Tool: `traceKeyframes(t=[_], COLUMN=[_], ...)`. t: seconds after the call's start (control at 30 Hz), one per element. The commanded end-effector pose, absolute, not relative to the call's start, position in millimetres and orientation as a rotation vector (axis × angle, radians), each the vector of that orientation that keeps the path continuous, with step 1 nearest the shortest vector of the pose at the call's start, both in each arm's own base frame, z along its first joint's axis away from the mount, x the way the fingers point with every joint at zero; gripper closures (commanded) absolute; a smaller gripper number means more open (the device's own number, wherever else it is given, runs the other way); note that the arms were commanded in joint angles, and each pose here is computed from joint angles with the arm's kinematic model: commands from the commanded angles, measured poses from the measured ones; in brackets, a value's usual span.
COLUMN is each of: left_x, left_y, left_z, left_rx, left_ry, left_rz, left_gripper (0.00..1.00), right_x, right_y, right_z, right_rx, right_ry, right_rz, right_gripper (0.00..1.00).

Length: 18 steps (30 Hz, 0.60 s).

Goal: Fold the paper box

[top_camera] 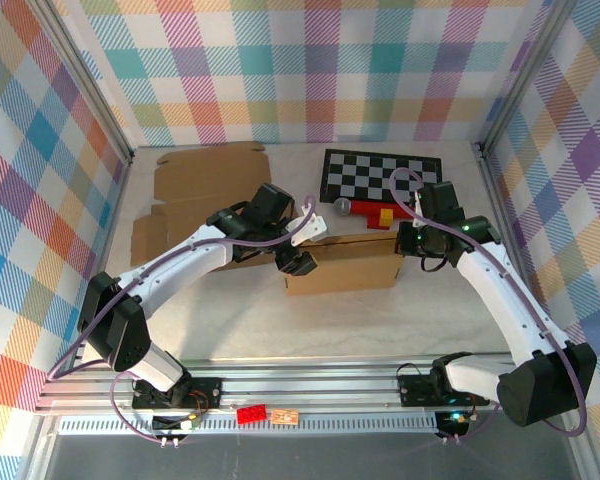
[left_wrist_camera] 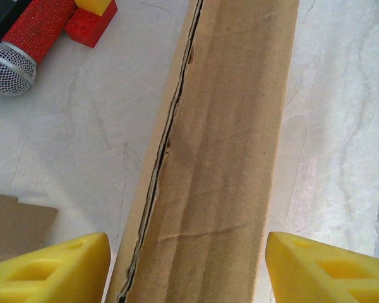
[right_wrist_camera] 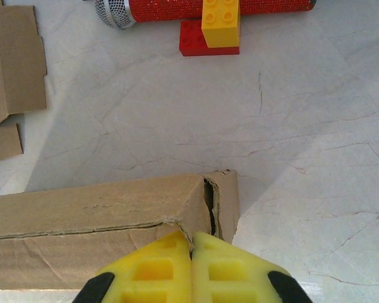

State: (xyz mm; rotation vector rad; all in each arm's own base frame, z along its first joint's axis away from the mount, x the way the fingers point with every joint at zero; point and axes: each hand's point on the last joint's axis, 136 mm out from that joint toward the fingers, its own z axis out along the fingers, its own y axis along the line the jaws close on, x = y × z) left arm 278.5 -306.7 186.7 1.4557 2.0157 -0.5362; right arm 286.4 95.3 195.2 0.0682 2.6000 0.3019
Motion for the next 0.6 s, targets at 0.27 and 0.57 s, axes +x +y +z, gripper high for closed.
traceKeyframes(t=[0.27,0.57], left_x=[279,298], left_y=[-311,-258], left_z=[228,256], left_rx=[1.309,0.89], left_ry=[1.987,2.238], left_rz=[-0.591,-0.54], left_gripper=[0.29,0.39], right_x=[270,275], right_y=[85,90], right_z=[175,185], right_rx=[-0.009,0.002], right_ry=[2.605,2.626], right_rz=[0.222,0.251], right_gripper=[1.0,1.0])
